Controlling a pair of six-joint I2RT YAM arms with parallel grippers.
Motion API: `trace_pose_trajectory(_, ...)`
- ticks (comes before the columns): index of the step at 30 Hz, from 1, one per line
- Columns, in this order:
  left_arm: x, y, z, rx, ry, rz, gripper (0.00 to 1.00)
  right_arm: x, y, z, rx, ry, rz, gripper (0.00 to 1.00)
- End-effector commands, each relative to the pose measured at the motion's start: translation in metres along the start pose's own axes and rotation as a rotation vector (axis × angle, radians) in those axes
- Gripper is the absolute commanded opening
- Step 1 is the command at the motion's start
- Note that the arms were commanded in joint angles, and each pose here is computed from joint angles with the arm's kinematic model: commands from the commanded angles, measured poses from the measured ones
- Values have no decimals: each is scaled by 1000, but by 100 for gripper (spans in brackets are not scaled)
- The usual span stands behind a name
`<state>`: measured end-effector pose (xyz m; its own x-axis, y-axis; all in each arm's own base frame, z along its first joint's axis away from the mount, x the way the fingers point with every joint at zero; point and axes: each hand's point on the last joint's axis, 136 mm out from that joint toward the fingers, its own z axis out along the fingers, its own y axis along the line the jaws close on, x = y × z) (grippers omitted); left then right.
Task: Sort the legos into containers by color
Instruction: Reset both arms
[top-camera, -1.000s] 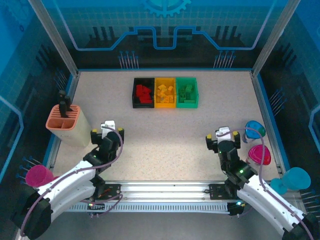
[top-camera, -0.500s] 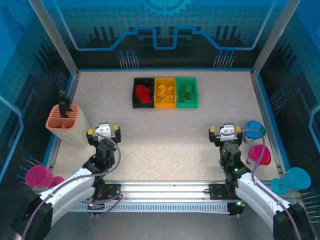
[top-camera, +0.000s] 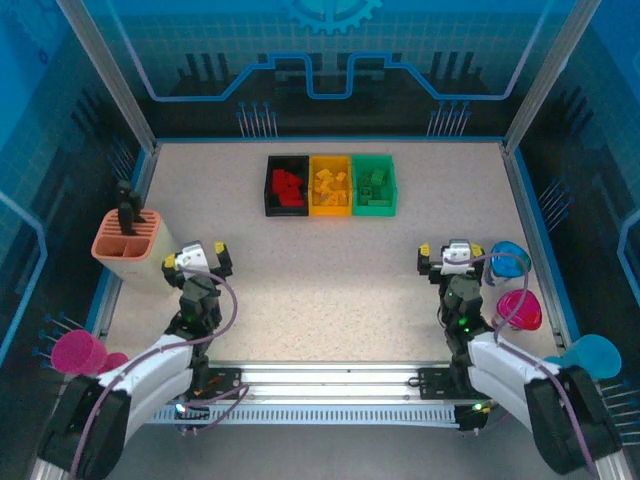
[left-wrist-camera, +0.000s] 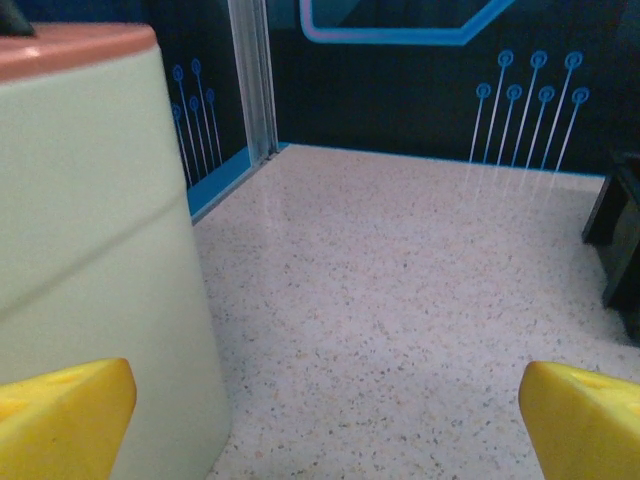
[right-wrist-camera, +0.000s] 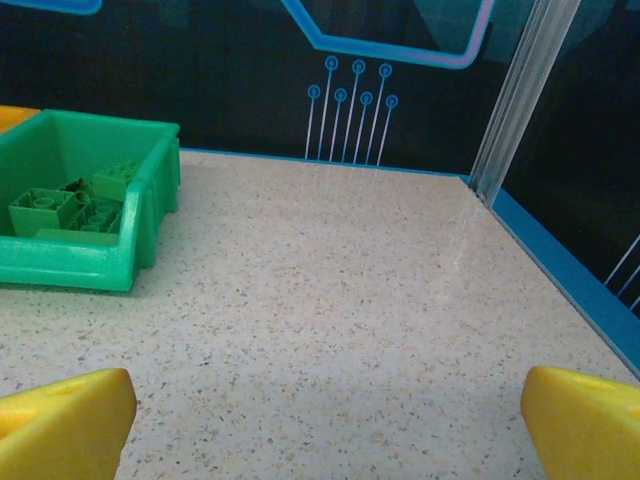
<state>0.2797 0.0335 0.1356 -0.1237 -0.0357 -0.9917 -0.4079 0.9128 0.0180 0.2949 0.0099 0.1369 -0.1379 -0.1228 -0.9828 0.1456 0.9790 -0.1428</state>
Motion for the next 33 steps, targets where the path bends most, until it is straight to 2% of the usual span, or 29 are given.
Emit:
trace_pose_trajectory(1,-14,-9,9,32,-54,-61,99,-13,-4,1,15,-93,42,100)
trace_pose_trajectory(8,-19,-28,33,45,-121,-6,99,-14,5,21,-2,-121,42,100)
trace_pose_trajectory(13,-8,-41,56,46,-78,10,99,-1,-6,38,42,-68,79,100)
trace_pose_trajectory(17,-6,-45,55,68,-75,20,99,4,-12,42,48,-54,111,100)
trace_pose_trajectory(21,-2,-68,55,181,-68,88,99,3,-8,45,27,-56,93,100)
trace_pose_trajectory(25,0,-78,53,215,-69,122,99,0,13,51,-64,-60,25,100)
trace_pose_trajectory(27,1,-83,52,247,-69,138,99,10,37,57,-161,-28,-43,100)
trace_pose_trajectory(29,1,-85,51,259,-69,143,99,5,43,69,-123,-41,-99,100)
trace_pose_trajectory(33,2,-88,50,276,-68,148,99,9,37,80,-116,27,-68,100)
